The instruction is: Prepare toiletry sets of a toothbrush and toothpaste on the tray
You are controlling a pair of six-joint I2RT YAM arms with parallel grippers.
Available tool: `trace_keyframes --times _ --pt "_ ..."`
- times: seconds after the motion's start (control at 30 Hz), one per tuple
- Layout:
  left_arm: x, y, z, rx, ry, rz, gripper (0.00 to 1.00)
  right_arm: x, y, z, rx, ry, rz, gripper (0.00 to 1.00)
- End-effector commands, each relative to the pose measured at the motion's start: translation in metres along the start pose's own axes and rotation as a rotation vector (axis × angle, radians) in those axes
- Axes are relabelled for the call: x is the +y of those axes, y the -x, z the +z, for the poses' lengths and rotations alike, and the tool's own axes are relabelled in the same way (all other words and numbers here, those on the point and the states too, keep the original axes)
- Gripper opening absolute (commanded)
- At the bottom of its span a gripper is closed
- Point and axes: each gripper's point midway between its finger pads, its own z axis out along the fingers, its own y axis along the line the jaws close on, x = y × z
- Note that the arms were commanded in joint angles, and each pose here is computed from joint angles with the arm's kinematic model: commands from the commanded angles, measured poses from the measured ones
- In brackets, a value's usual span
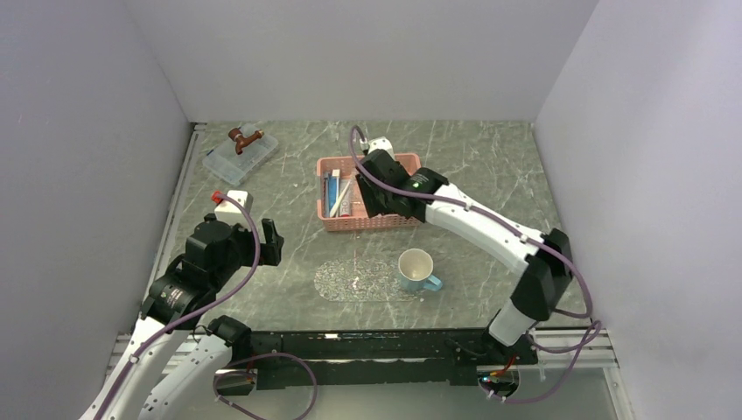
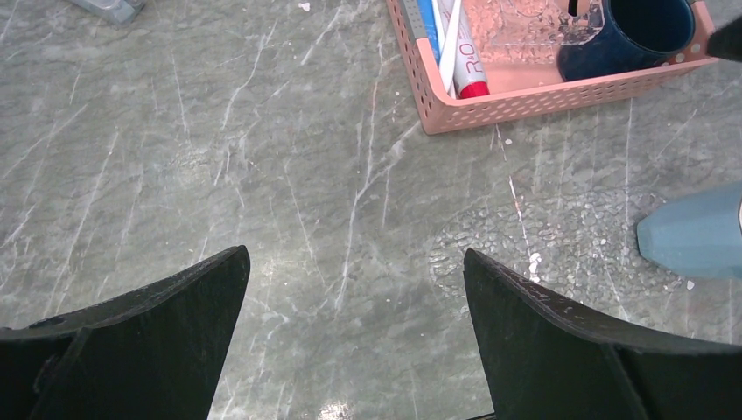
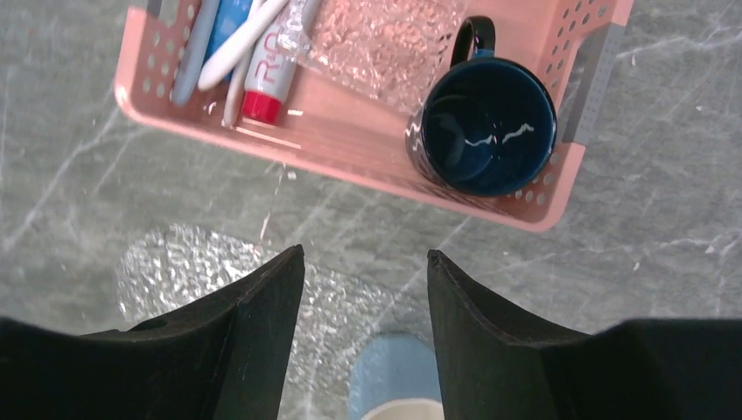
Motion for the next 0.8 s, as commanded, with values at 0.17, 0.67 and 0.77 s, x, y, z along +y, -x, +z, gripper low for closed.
trace_keyframes --times 0.17,0.67,0.77 --pt "-0.002 0.007 -0.002 -0.030 -0.013 0.003 0.99 0.004 0.039 0.046 -0.015 -0.059 0.225 0.57" --pt "-0.004 0.009 -0.005 -0.048 -0.032 0.005 0.99 0.001 0.052 0.115 0.004 -0.106 0.405 0.57" --pt "-0.005 0.009 -0.006 -0.049 -0.036 0.006 0.99 0.001 0.053 0.126 0.014 -0.115 0.424 0.57"
